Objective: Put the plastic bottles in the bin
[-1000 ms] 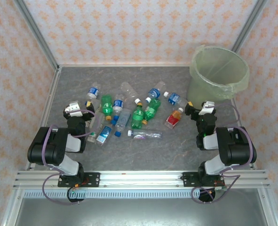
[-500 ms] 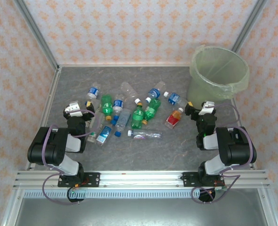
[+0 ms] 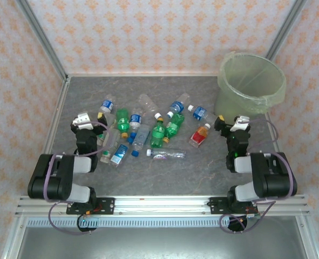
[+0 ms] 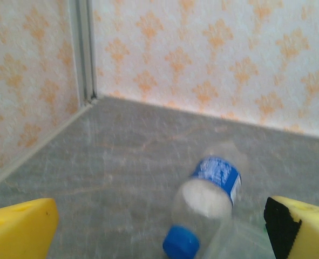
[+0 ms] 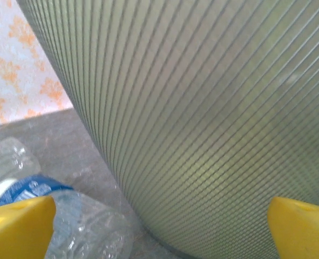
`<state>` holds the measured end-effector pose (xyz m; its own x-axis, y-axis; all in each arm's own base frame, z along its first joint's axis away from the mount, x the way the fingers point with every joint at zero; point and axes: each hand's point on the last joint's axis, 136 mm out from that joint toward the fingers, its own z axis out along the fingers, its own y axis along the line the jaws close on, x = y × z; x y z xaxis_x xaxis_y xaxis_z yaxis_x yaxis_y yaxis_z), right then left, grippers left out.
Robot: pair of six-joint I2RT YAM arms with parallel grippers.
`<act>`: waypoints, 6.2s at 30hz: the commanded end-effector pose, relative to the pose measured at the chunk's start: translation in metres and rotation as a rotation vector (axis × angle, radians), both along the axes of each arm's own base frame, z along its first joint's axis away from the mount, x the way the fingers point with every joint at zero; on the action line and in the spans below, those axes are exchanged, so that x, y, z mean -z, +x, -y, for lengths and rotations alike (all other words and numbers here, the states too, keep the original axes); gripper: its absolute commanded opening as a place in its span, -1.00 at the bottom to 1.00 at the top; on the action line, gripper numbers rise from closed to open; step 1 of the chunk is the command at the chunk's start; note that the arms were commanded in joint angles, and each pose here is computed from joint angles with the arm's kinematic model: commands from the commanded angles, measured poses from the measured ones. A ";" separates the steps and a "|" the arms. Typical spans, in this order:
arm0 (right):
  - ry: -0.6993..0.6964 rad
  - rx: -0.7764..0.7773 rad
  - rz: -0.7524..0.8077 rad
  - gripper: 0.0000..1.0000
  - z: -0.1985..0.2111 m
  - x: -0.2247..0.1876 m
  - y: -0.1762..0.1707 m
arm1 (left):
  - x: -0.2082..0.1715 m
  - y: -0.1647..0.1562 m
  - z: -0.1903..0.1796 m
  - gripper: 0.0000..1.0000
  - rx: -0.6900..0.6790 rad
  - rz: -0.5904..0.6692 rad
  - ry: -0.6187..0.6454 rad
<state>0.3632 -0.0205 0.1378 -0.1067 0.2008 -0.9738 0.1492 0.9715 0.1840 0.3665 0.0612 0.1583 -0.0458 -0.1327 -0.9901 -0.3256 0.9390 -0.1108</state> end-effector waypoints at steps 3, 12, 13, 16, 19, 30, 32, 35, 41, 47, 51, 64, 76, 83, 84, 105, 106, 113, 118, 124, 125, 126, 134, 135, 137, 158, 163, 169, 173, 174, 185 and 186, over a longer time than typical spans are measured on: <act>0.079 0.125 -0.028 0.99 0.019 -0.014 -0.018 | -0.016 -0.006 -0.032 0.98 -0.232 -0.116 -0.131; 0.477 0.366 -0.009 1.00 0.044 -0.045 -0.076 | -0.046 -0.001 0.012 0.98 -0.047 -0.206 -0.491; 0.501 0.340 -0.005 1.00 0.040 -0.049 -0.080 | -0.049 -0.002 0.019 0.98 -0.012 -0.204 -0.525; 0.583 0.298 0.010 1.00 0.031 -0.060 -0.089 | -0.053 -0.004 0.041 0.98 0.085 -0.192 -0.653; 0.637 0.225 -0.020 0.99 0.017 -0.065 -0.091 | -0.046 -0.009 0.059 0.98 0.144 -0.215 -0.734; 0.582 -0.156 -0.340 0.99 -0.086 -0.075 -0.067 | -0.040 -0.047 0.138 0.98 0.334 -0.287 -0.794; 0.519 -0.213 -0.378 0.99 -0.109 -0.076 -0.066 | -0.046 -0.055 0.148 0.98 0.372 -0.293 -0.763; 0.376 -0.282 -0.436 0.99 -0.143 -0.072 -0.069 | -0.053 -0.065 0.151 0.98 0.394 -0.303 -0.721; 0.075 -0.473 -0.557 0.99 -0.217 -0.051 -0.089 | -0.059 -0.082 0.142 0.98 0.382 -0.320 -0.652; -0.254 -0.654 -0.636 0.99 -0.275 -0.023 -0.115 | -0.073 -0.095 0.125 0.98 0.330 -0.291 -0.599; -0.462 -0.742 -0.712 0.99 -0.297 -0.003 -0.129 | -0.081 -0.097 0.119 0.98 0.311 -0.270 -0.577; -0.725 -0.902 -0.901 0.79 -0.325 0.061 -0.138 | -0.091 -0.093 0.118 0.98 0.308 -0.233 -0.587; -0.841 -0.939 -0.999 0.48 -0.331 0.104 -0.141 | -0.092 -0.089 0.117 0.98 0.293 -0.238 -0.579; -0.841 -0.949 -1.016 0.32 -0.336 0.113 -0.144 | -0.093 -0.088 0.117 0.98 0.294 -0.228 -0.587; -0.837 -0.953 -1.012 0.29 -0.337 0.113 -0.144 | -0.093 -0.088 0.117 0.98 0.293 -0.228 -0.586; -0.498 -0.870 -0.735 -0.13 -0.345 -0.008 -0.121 | -0.119 -0.078 0.127 0.98 0.360 -0.163 -0.590; -0.440 -0.864 -0.721 -0.13 -0.343 -0.020 -0.115 | -0.121 -0.077 0.129 0.98 0.372 -0.157 -0.587; -0.103 -0.739 -0.507 -0.12 -0.299 -0.118 -0.067 | -0.139 -0.072 0.145 0.98 0.478 -0.100 -0.595; 0.100 -0.595 -0.326 0.00 -0.235 -0.185 -0.032 | -0.154 -0.066 0.162 0.98 0.581 -0.050 -0.618; 0.258 -0.445 -0.186 -0.06 -0.165 -0.238 0.004 | -0.164 -0.062 0.174 0.98 0.653 -0.004 -0.658; 0.271 -0.416 -0.158 -0.06 -0.154 -0.247 0.008 | -0.165 -0.061 0.175 0.98 0.660 -0.006 -0.661; 0.282 -0.383 -0.126 -0.06 -0.142 -0.258 0.012 | -0.164 -0.060 0.177 0.98 0.664 -0.011 -0.663; 0.381 -0.078 0.041 -0.03 -0.048 -0.300 0.041 | -0.172 -0.062 0.185 0.98 0.726 0.042 -0.738; 0.400 -0.034 0.057 -0.03 -0.035 -0.302 0.043 | -0.171 -0.062 0.186 0.98 0.728 0.042 -0.745; 0.435 0.038 0.087 -0.03 -0.011 -0.305 0.047 | -0.171 -0.062 0.186 0.98 0.726 0.041 -0.750; 0.531 0.345 -0.034 0.04 0.093 -0.226 0.105 | -0.176 -0.061 0.185 0.98 0.717 0.059 -0.763; 0.531 0.344 -0.066 0.13 0.092 -0.215 0.110 | -0.171 -0.058 0.183 0.98 0.699 0.053 -0.765; 0.514 0.340 -0.074 0.61 0.092 -0.218 0.107 | -0.166 -0.055 0.184 0.98 0.689 0.035 -0.763; 0.486 0.332 -0.072 0.86 0.090 -0.229 0.101 | -0.156 -0.050 0.182 0.98 0.653 -0.003 -0.749; 0.477 0.331 -0.072 0.86 0.091 -0.231 0.100 | -0.154 -0.049 0.181 0.98 0.647 -0.010 -0.748; 0.339 0.191 -0.055 0.99 0.042 -0.275 0.077 | -0.115 -0.031 0.176 0.98 0.520 -0.152 -0.752; 0.327 0.165 -0.056 0.99 0.033 -0.278 0.075 | -0.111 -0.030 0.174 0.98 0.506 -0.166 -0.748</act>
